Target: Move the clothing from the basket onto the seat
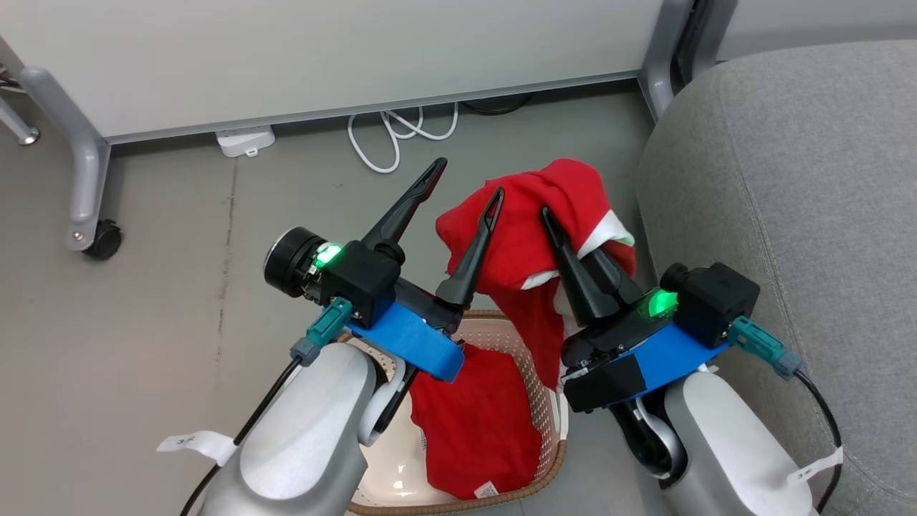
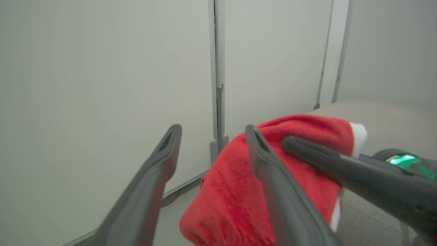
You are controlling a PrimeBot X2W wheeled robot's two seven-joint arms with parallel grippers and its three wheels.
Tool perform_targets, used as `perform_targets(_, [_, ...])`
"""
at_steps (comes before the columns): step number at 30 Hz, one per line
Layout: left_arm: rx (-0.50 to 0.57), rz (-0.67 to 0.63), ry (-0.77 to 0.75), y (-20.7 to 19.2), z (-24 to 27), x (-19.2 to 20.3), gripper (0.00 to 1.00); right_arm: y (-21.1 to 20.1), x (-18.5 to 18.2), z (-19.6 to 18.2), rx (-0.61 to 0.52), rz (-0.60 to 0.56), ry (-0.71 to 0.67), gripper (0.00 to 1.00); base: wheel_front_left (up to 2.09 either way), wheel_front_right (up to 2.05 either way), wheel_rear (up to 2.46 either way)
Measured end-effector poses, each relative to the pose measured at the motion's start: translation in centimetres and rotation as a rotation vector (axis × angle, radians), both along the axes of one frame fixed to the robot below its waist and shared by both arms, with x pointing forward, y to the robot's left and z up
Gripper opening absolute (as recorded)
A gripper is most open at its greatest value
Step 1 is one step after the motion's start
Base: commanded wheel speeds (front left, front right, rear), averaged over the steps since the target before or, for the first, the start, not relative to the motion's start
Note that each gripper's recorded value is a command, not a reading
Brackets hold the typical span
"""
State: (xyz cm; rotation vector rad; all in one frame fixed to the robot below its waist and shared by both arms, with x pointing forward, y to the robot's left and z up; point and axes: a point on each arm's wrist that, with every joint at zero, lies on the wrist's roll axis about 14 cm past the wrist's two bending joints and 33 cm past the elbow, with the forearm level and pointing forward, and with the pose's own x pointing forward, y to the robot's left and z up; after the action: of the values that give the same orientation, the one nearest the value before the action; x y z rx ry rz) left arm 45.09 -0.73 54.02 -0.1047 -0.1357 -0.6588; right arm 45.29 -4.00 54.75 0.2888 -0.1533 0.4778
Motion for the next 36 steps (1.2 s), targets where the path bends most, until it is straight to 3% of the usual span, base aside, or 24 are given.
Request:
perform_targets(17, [0.029,-0.135,0.025,-4.5,-2.6,0.9,1.00,-9.7,0.4,-0.8,-0.058,-0.276,0.000,0.00,0.00,0.00,0.00])
perform_targets(36, [0.035,-0.342,0.036,-11.2,-3.8,-0.9,1.00,-18.8,-3.9,-1.2,-0.127,-0.540,0.027,0.00,0.00,0.00,0.00])
